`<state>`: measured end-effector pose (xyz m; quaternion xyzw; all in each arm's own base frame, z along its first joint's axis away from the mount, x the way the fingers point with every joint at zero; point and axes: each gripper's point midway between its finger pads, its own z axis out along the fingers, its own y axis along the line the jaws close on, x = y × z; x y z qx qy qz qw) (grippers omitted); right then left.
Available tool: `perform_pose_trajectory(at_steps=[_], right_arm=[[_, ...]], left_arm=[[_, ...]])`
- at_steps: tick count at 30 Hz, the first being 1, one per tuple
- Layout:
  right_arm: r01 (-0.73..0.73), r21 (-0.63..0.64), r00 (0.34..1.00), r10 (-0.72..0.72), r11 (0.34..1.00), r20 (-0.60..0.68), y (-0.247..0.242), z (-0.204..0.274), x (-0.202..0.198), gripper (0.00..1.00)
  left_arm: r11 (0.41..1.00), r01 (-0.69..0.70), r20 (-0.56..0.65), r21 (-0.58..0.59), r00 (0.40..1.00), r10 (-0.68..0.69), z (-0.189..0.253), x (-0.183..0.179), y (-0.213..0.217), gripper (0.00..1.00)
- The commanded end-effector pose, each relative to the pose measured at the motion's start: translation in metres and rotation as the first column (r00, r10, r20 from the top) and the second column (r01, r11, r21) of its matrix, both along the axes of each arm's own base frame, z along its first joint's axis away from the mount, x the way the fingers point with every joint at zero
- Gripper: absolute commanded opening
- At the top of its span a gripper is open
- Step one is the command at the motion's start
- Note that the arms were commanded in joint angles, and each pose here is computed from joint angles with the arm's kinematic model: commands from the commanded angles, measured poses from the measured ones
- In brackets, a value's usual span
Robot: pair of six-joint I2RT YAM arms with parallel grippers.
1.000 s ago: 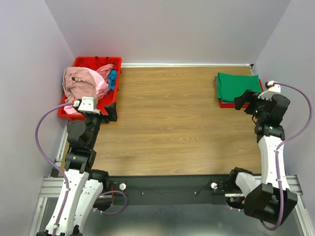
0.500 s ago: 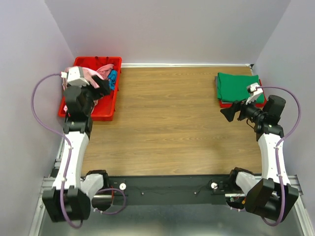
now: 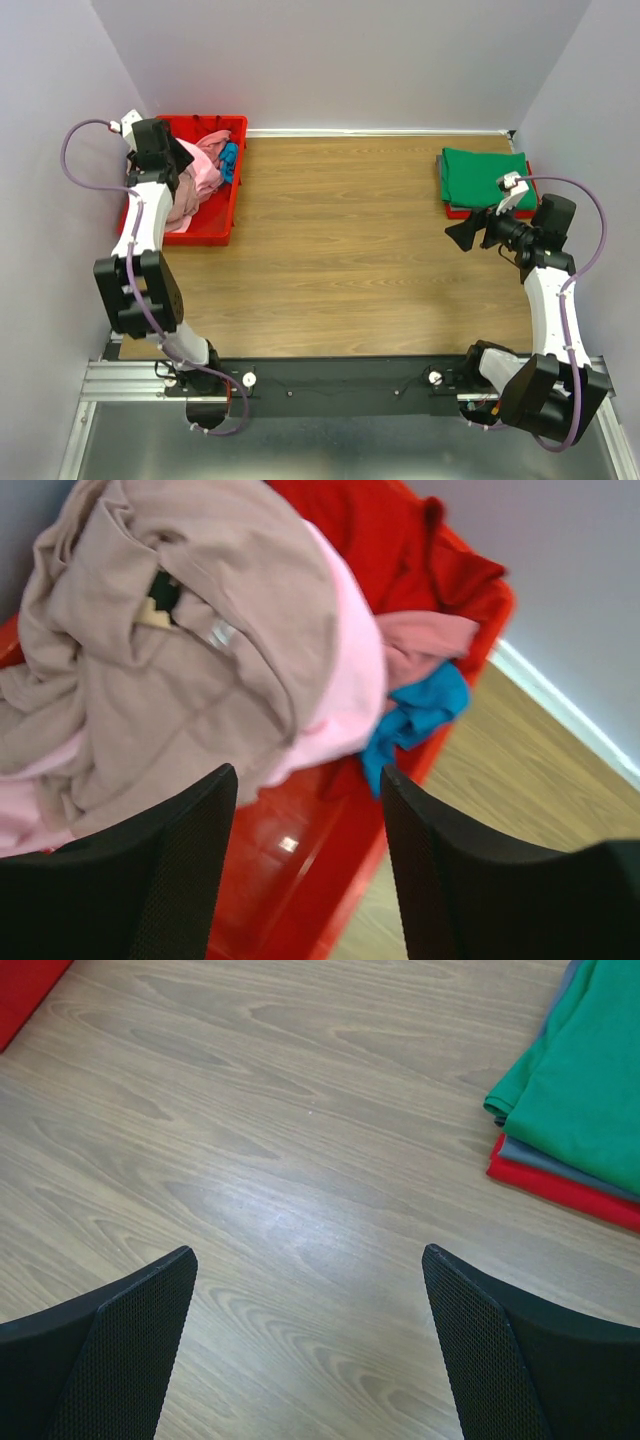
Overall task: Fold and stack the t-shirts
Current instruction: Grab the tshirt from the pile
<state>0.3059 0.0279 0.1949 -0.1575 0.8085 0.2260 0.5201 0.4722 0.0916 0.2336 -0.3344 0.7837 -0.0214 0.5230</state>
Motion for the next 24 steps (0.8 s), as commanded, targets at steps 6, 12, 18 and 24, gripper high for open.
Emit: perform_pose_trajectory(at_steps=[6, 12, 18, 24], right_arm=[[-0.020, 0.017, 0.999, 0.021, 1.000, -0.035, 0.003, -0.007, -0.005, 1.00], [-0.036, 0.028, 0.998, 0.037, 0.999, -0.044, 0.007, -0.008, -0.007, 1.00], [-0.040, 0.022, 0.998, 0.041, 0.999, -0.045, 0.007, -0.010, -0.008, 1.00], [-0.040, 0.019, 0.998, 0.041, 0.999, -0.046, 0.007, -0.011, -0.008, 1.00]], left_arm=[[0.990, -0.142, -0.146, -0.001, 0.979, 0.140, -0.047, 0.033, 0.042, 0.59], [0.989, -0.141, -0.164, 0.041, 0.975, 0.146, -0.054, 0.047, 0.051, 0.39], [0.992, -0.091, -0.159, 0.092, 0.982, 0.105, -0.038, 0.046, 0.052, 0.00], [0.988, 0.048, 0.088, 0.144, 0.994, -0.061, 0.064, 0.023, 0.021, 0.00]])
